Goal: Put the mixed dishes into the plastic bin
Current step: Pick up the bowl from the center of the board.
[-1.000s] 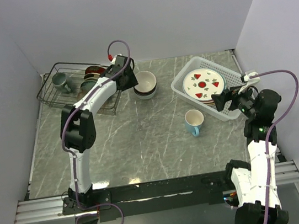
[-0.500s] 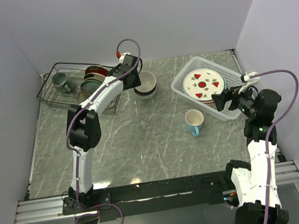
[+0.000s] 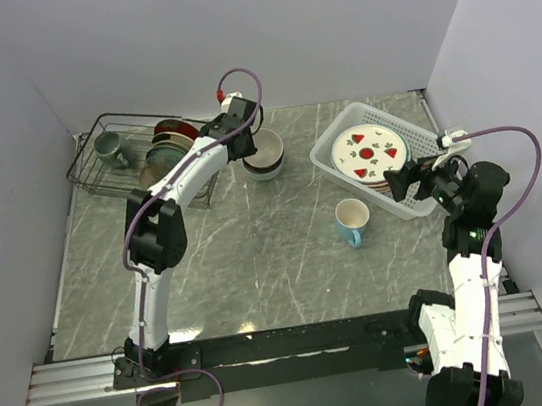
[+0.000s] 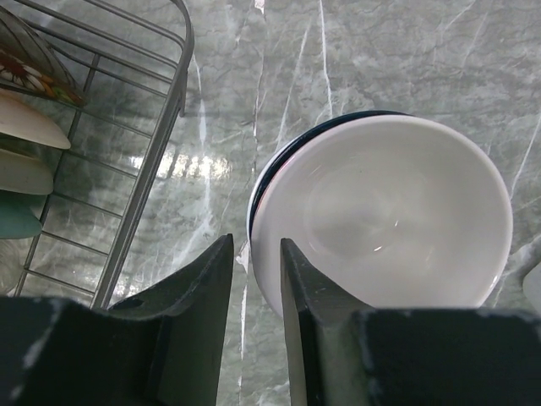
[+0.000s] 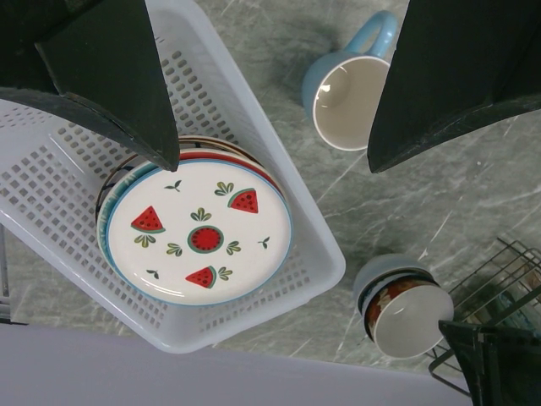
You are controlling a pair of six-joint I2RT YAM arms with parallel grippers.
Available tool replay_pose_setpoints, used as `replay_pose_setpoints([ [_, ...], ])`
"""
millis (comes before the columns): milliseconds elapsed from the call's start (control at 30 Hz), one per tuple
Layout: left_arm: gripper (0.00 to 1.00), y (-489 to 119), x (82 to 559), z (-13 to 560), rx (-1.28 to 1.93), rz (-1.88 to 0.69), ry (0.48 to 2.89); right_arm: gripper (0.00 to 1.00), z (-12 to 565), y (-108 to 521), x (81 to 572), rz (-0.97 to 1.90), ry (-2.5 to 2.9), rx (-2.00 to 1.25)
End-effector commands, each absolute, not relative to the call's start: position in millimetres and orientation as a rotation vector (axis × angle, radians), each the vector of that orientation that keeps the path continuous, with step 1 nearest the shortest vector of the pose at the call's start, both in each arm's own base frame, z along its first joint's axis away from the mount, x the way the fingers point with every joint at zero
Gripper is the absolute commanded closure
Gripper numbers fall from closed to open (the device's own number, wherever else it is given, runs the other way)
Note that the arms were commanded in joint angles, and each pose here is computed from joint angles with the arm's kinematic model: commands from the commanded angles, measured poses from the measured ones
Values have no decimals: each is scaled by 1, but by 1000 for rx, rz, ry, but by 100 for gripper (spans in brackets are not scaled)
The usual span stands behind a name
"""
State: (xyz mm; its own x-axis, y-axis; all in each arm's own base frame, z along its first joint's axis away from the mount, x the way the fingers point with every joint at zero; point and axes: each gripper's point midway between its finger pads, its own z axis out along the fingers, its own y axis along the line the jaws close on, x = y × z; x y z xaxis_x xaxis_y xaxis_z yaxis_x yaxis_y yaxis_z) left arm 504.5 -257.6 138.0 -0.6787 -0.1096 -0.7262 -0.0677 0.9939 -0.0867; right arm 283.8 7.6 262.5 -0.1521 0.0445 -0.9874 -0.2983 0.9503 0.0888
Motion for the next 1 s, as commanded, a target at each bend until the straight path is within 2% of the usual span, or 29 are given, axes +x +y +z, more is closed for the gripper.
replay_pose_setpoints([
  [0,66,-261,512,145,-101,-46,2289,0,269,5,287,273,1669,-211],
  [267,69,-262,513,141,-84,-47,2299,0,269,4,287,272,1670,-210],
  [467,79,-262,514,145,-84,-50,2288,0,269,4,287,271,1668,-210],
  [600,93,-263,514,161,-85,-74,2258,0,269,4,287,270,1668,-209],
  [700,99,-264,512,175,-88,-101,2233,0,269,4,287,268,1670,-208],
  [967,99,-266,508,201,-89,-178,2181,0,268,4,287,269,1672,-207],
])
